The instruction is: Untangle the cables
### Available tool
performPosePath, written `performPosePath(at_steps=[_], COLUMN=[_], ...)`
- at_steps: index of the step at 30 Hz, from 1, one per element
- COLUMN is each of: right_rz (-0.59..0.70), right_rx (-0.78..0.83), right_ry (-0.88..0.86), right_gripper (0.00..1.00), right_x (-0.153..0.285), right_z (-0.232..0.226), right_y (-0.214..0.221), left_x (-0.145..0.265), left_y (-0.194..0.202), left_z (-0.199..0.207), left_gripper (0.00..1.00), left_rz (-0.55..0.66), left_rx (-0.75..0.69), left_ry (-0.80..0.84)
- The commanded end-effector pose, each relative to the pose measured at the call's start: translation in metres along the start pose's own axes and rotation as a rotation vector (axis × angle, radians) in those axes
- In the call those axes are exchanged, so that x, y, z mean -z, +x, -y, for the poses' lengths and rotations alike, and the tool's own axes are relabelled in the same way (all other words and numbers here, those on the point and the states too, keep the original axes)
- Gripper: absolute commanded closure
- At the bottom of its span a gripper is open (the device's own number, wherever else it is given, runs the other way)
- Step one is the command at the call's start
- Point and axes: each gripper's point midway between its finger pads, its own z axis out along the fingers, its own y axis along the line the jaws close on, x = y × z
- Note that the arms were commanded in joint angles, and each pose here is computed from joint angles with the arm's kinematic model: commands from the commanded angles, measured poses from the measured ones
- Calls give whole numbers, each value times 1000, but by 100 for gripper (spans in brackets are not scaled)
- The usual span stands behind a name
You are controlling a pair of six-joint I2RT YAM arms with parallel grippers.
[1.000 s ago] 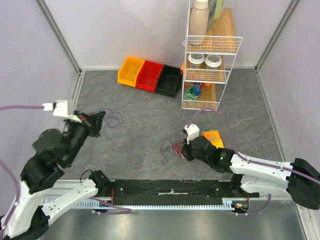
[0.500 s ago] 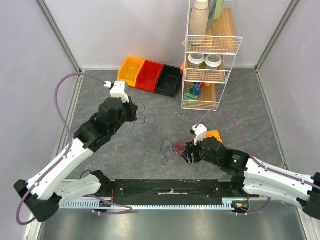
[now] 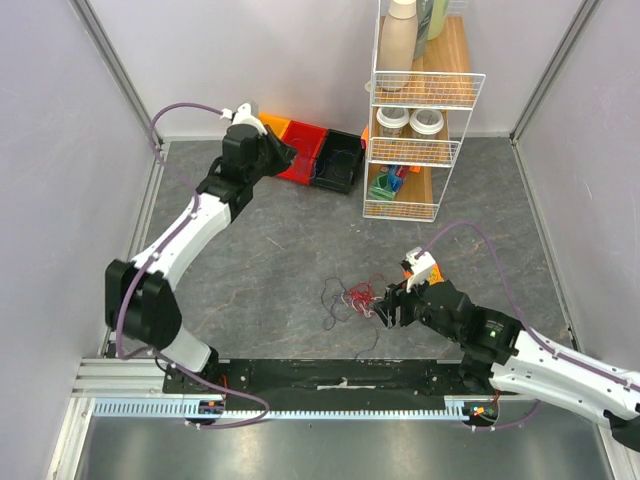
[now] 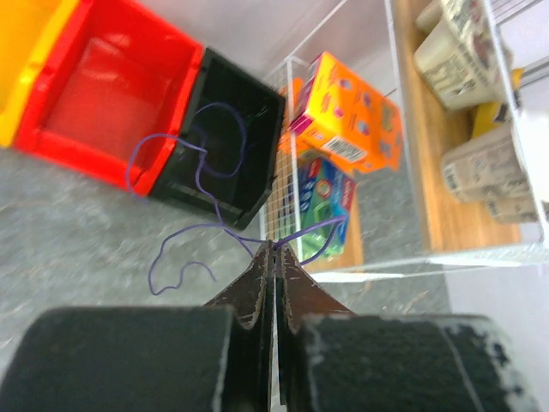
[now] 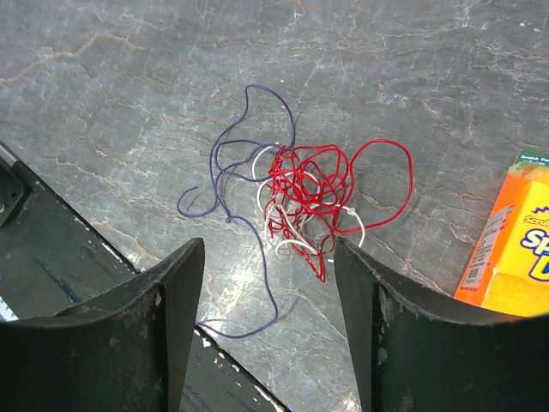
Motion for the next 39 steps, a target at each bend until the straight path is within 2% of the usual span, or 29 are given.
performPosePath(at_steps=[1, 7, 12, 20, 29, 39], right_rz=[67, 127, 121, 122, 131, 113], right_rx=[-32, -48, -44, -34, -37, -27], right_ry=[11, 4, 15, 32, 48, 62], right_gripper=[30, 28, 28, 28, 27, 27], right_x=[7, 14, 12, 9, 7, 2], right_z=[4, 6, 8, 10, 13, 14], right_y=[-9, -18, -17, -17, -17, -14], left_x=[-23, -69, -90, -127, -152, -172], left_y=[-57, -65, -68, -68, -81, -33], left_z=[58, 68, 81, 83, 88, 66], left_gripper=[98, 98, 98, 98, 98, 98], left_rz=[142, 162, 181, 196, 247, 158], left_rx=[82, 53, -6, -71, -231, -269], left_ry=[239, 333, 416, 456, 484, 521])
